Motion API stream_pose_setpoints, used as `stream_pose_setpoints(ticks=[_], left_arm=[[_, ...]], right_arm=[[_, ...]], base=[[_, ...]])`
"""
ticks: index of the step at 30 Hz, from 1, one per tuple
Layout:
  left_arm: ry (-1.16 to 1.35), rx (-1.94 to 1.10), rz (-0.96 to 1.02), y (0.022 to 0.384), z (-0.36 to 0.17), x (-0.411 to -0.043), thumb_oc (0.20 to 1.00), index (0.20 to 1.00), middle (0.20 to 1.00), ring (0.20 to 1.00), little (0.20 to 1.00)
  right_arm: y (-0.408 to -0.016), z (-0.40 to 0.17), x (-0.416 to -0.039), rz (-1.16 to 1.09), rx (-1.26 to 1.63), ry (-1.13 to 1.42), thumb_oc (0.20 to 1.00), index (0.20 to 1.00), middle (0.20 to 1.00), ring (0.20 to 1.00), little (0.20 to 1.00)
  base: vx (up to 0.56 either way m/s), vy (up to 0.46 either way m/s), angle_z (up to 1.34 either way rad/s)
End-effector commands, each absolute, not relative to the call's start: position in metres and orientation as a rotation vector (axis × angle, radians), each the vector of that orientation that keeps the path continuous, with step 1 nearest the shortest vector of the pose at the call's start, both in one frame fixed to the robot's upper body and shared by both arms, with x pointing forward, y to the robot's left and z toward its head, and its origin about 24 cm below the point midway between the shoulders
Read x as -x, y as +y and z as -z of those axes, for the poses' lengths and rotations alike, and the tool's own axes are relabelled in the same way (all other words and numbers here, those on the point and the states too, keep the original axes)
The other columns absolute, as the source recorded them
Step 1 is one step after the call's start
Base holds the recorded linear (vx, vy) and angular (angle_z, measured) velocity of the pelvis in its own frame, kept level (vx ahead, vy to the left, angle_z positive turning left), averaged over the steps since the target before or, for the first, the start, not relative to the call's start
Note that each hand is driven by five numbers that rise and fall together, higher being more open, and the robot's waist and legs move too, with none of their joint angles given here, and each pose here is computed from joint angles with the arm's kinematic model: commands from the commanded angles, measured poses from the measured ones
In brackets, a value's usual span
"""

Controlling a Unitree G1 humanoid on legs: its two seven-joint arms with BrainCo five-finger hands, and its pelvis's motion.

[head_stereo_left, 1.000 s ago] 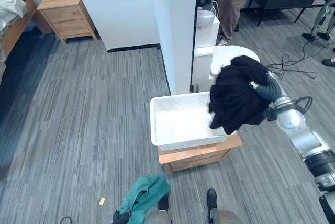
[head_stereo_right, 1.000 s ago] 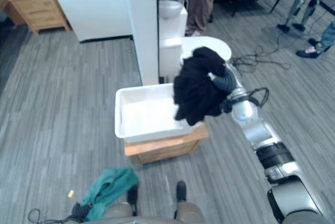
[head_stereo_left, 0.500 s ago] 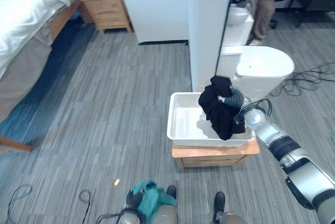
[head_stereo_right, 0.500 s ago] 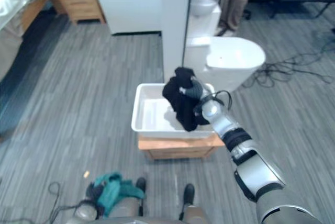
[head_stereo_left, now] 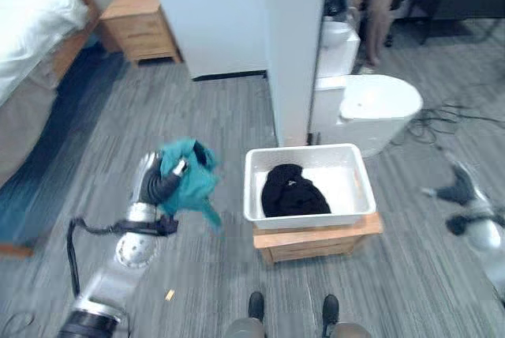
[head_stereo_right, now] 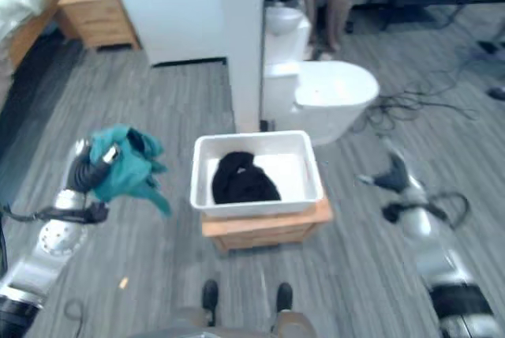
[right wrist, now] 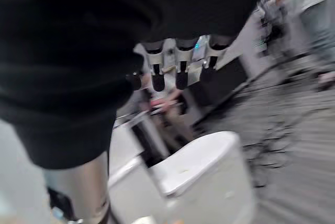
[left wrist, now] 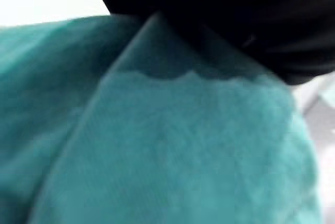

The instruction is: Tidy up the quilt and then pick up the clothes from the bed and put them into the laundry hamper.

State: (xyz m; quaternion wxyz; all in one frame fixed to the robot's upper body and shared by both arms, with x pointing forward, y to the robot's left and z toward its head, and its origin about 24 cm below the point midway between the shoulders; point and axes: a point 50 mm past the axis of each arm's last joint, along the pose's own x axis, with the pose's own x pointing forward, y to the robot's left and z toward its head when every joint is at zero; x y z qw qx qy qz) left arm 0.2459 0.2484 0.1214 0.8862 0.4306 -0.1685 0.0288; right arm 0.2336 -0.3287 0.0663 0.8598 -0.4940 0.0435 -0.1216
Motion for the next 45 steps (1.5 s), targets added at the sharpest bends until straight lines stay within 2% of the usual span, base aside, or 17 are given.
stream_pose_setpoints(ticks=[1, 3, 8, 13, 17, 20, 23, 25, 26, 27, 28, 33, 37, 38, 41, 45], left_arm=[[-0.559, -0.958, -0.053, 0.23, -0.152, -0.258, 0.2, 0.2, 0.2, 0.2, 0.2], [-0.631, -0.985, -0.078, 0.225, -0.169, -0.264, 0.2, 0.2, 0.2, 0.2, 0.2], [-0.687, -0.993, -0.103, 0.216, -0.183, -0.273, 0.2, 0.2, 0.2, 0.2, 0.2], [-0.646, -0.885, -0.127, 0.203, -0.175, -0.29, 0.2, 0.2, 0.2, 0.2, 0.2], [-0.533, -0.865, -0.147, 0.197, -0.153, -0.309, 0.2, 0.2, 0.2, 0.2, 0.2], [-0.352, -0.874, -0.197, 0.196, -0.127, -0.342, 0.2, 0.2, 0.2, 0.2, 0.2], [-0.294, -0.91, -0.225, 0.201, -0.124, -0.351, 0.2, 0.2, 0.2, 0.2, 0.2], [-0.276, -0.923, -0.234, 0.206, -0.123, -0.352, 1.0, 1.0, 1.0, 1.0, 1.0], [-0.25, -0.922, -0.239, 0.21, -0.119, -0.351, 1.0, 1.0, 1.0, 1.0, 1.0], [-0.25, -0.923, -0.24, 0.211, -0.119, -0.351, 1.0, 1.0, 1.0, 1.0, 1.0], [-0.214, -0.918, -0.241, 0.216, -0.113, -0.35, 1.0, 1.0, 1.0, 1.0, 1.0], [-0.154, -0.819, -0.269, 0.229, -0.104, -0.345, 1.0, 1.0, 1.0, 1.0, 1.0], [-0.111, -0.596, -0.302, 0.245, -0.093, -0.331, 1.0, 1.0, 1.0, 1.0, 1.0], [-0.08, -0.477, -0.316, 0.253, -0.082, -0.319, 1.0, 1.0, 1.0, 1.0, 1.0], [-0.028, -0.39, -0.328, 0.26, -0.065, -0.305, 1.0, 1.0, 1.0, 1.0, 1.0], [0.238, -0.251, -0.334, 0.268, 0.004, -0.254, 1.0, 1.0, 1.0, 1.0, 1.0]], right_arm=[[-0.313, -0.06, -0.237, 0.18, 1.031, 0.046, 1.0, 1.0, 1.0, 1.0, 1.0], [-0.321, -0.036, -0.22, 0.164, 1.042, 0.167, 1.0, 1.0, 1.0, 1.0, 1.0], [-0.317, -0.017, -0.209, 0.142, 1.017, 0.244, 1.0, 1.0, 1.0, 1.0, 1.0], [-0.308, 0.003, -0.209, 0.109, 1.023, 0.313, 1.0, 1.0, 1.0, 1.0, 1.0], [-0.299, 0.026, -0.201, 0.048, 1.063, 0.393, 1.0, 1.0, 1.0, 1.0, 1.0], [-0.293, 0.067, -0.186, 0.058, 0.958, 0.589, 1.0, 1.0, 1.0, 1.0, 1.0], [-0.292, 0.106, -0.152, 0.073, 0.898, 0.843, 1.0, 1.0, 1.0, 1.0, 1.0], [-0.293, 0.123, -0.128, 0.072, 0.883, 0.991, 1.0, 1.0, 1.0, 1.0, 1.0], [-0.295, 0.137, -0.096, 0.049, 0.878, 1.148, 1.0, 1.0, 1.0, 1.0, 1.0], [-0.295, 0.137, -0.096, 0.048, 0.878, 1.147, 1.0, 1.0, 1.0, 1.0, 1.0], [-0.299, 0.141, -0.078, 0.034, 0.875, 1.226, 1.0, 1.0, 1.0, 1.0, 1.0], [-0.3, 0.143, -0.065, 0.002, 0.873, 1.274, 1.0, 1.0, 1.0, 1.0, 1.0], [-0.299, 0.141, -0.074, -0.011, 0.872, 1.236, 1.0, 1.0, 1.0, 1.0, 1.0], [-0.296, 0.137, -0.091, -0.012, 0.878, 1.173, 1.0, 1.0, 1.0, 1.0, 1.0], [-0.292, 0.133, -0.107, -0.043, 0.898, 1.105, 1.0, 1.0, 1.0, 1.0, 1.0], [-0.279, 0.124, -0.144, -0.11, 0.962, 0.991, 1.0, 1.0, 1.0, 1.0, 1.0]], base=[[0.03, 0.011, -0.65], [0.02, -0.002, -0.7], [-0.03, -0.003, -0.51], [-0.05, 0.012, -0.18], [-0.08, -0.008, 0.03], [-0.15, -0.013, 0.08], [-0.06, -0.003, 0.01], [-0.01, -0.002, -0.02], [0.0, 0.0, 0.0], [0.0, 0.0, 0.0], [0.0, -0.016, 0.05], [0.01, -0.017, 0.05], [0.05, -0.015, 0.09], [0.03, -0.001, 0.11], [0.04, -0.002, 0.07], [0.02, 0.012, 0.12]])
